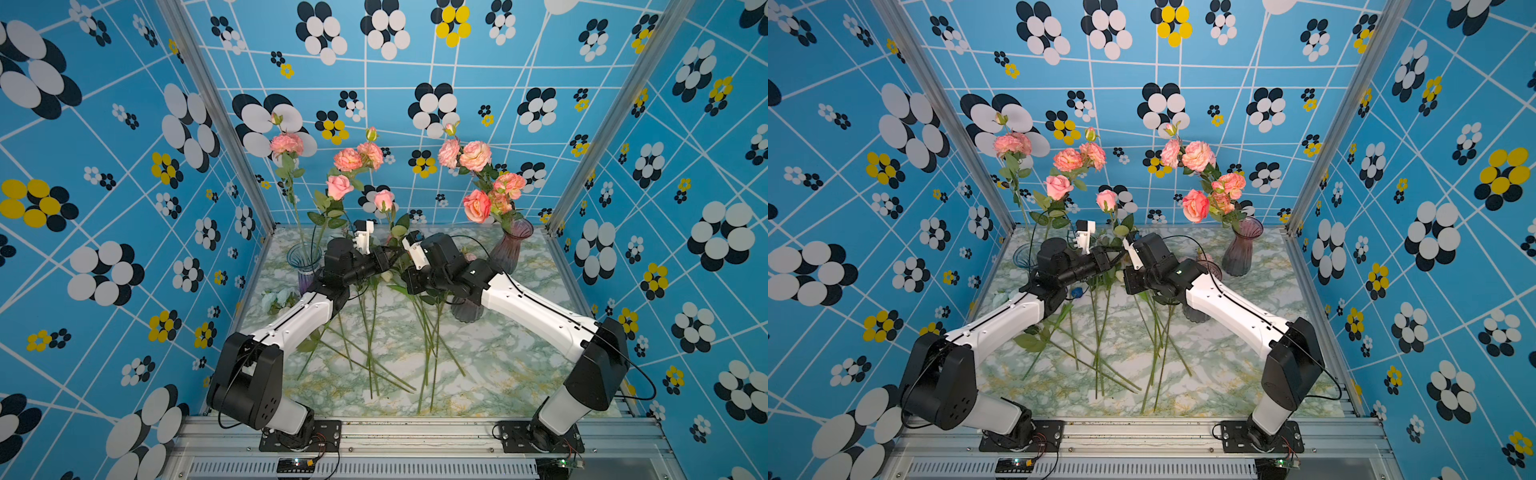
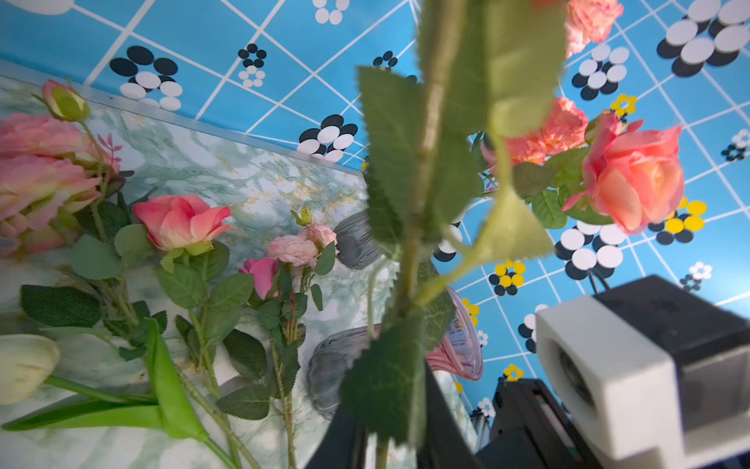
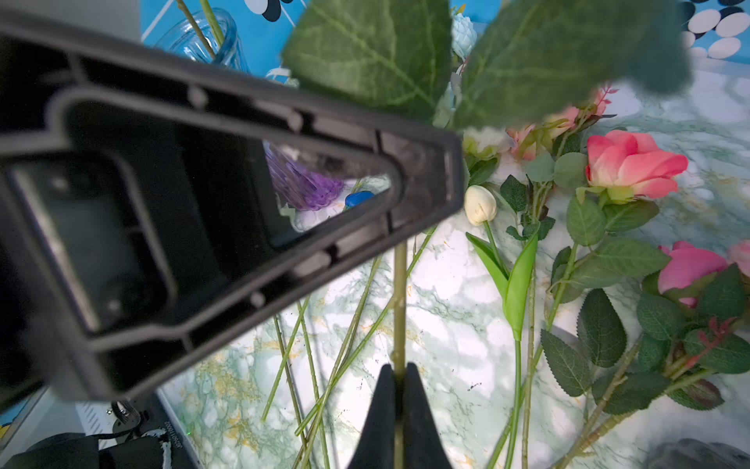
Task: Place the pink flowers into the vase
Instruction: Pick up the flower at the center of the board.
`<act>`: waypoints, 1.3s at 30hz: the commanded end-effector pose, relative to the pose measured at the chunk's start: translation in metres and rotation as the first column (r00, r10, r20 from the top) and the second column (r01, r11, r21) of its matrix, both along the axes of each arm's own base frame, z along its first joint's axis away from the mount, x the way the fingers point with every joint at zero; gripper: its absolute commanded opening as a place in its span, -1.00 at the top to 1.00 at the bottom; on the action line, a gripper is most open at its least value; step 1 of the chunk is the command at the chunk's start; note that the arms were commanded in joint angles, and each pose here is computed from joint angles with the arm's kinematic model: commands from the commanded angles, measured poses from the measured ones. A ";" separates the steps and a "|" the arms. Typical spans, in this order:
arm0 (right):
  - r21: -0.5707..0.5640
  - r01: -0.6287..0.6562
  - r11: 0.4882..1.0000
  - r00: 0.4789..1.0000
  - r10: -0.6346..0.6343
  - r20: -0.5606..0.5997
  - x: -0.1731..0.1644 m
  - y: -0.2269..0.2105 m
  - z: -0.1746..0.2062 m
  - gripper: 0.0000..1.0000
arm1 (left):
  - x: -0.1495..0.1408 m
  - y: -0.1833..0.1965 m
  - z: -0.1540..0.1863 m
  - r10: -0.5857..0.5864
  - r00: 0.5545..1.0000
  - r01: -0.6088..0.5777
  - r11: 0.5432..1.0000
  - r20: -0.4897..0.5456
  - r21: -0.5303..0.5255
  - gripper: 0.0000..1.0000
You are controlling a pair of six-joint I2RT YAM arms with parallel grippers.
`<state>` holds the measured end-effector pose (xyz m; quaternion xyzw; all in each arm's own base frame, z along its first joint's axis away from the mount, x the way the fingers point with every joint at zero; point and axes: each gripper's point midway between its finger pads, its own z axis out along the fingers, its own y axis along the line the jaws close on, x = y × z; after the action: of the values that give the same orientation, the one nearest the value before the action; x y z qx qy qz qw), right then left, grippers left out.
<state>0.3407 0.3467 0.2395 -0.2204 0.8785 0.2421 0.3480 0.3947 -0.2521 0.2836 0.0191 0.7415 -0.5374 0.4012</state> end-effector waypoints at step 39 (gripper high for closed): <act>-0.165 0.108 0.980 0.994 -0.109 0.004 0.003 -0.069 -0.029 -0.99 | -0.100 0.035 0.135 -0.145 0.873 -0.080 0.899 0.465 0.430 1.00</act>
<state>0.3380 0.2779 0.2141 -0.2105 0.8988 0.1574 0.3509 0.3166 -0.2225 0.3784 0.2247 0.7539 -0.3501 0.5085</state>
